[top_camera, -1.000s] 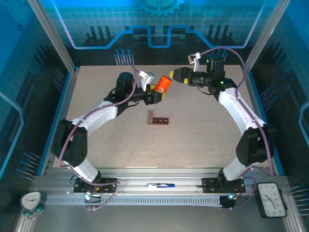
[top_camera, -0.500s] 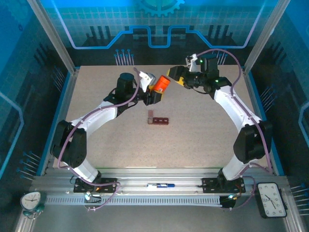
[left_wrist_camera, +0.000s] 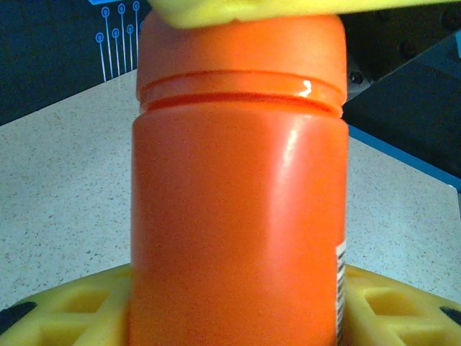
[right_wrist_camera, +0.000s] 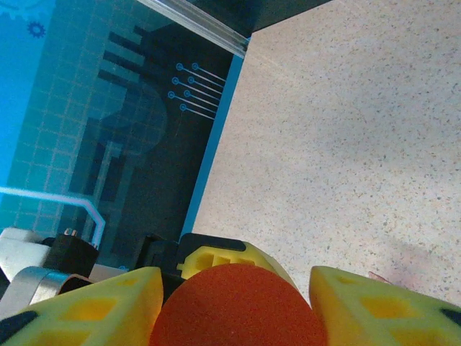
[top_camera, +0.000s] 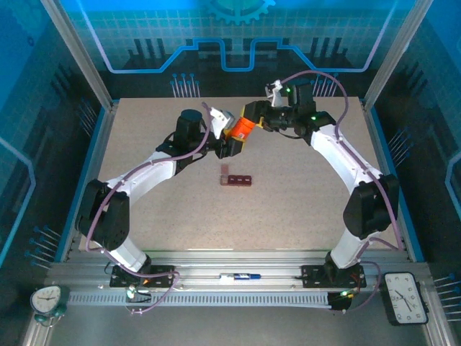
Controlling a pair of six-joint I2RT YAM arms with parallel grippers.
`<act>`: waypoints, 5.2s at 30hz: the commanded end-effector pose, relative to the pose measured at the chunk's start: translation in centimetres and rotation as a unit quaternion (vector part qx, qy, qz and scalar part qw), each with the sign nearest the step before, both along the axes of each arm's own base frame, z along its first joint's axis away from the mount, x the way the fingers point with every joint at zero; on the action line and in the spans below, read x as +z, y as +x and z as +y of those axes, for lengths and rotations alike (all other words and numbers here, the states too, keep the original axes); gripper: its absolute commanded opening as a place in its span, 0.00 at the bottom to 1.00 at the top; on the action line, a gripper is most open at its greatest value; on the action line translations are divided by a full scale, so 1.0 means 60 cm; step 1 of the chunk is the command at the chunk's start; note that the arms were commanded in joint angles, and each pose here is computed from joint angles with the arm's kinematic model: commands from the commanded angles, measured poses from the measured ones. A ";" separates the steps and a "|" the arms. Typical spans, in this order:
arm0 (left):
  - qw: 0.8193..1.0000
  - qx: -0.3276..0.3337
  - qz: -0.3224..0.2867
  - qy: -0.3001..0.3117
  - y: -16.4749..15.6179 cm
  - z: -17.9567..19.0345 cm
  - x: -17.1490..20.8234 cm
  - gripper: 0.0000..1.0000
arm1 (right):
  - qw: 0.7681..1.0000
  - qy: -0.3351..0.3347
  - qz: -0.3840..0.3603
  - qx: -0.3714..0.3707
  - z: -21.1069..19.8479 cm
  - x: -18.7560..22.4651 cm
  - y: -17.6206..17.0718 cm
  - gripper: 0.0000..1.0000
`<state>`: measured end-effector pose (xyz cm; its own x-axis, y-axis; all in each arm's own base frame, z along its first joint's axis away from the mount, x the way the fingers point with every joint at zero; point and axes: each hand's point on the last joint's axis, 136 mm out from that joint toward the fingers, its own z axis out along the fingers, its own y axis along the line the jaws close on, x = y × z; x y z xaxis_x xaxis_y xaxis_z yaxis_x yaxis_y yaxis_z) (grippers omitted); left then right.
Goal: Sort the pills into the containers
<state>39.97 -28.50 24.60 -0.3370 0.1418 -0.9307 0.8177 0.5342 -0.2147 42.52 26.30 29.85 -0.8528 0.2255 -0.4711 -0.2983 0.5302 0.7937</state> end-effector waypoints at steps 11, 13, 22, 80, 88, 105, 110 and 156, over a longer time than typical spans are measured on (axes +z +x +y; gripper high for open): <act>0.996 -0.037 0.001 -0.085 -0.020 -0.001 0.087 0.29 | 0.976 -0.034 -0.170 0.131 0.003 0.032 -0.028 0.41; 0.993 -0.055 0.014 -0.107 -0.029 0.001 0.100 0.30 | 0.964 -0.044 -0.213 0.154 -0.003 0.032 -0.036 0.42; 0.995 -0.047 0.015 -0.092 -0.029 0.006 0.087 0.28 | 0.977 0.020 -0.180 0.110 -0.016 0.060 -0.022 0.77; 0.996 -0.031 0.001 -0.082 -0.021 0.004 0.082 0.26 | 0.987 0.001 -0.145 0.070 -0.024 0.030 -0.015 0.43; 0.998 -0.011 -0.001 -0.056 -0.011 0.011 0.065 0.26 | 0.993 0.016 -0.114 0.029 -0.045 0.061 -0.006 0.79; 0.999 0.007 -0.027 0.018 -0.007 0.006 0.032 0.25 | 0.999 -0.002 0.008 -0.040 -0.045 0.005 -0.003 0.84; 0.999 0.004 -0.026 0.018 -0.008 0.002 0.031 0.26 | 1.000 -0.004 0.012 -0.028 -0.022 -0.001 -0.004 0.83; 0.998 0.023 -0.048 0.038 -0.005 0.004 0.022 0.24 | 0.998 0.012 -0.031 -0.055 -0.087 0.005 -0.008 0.81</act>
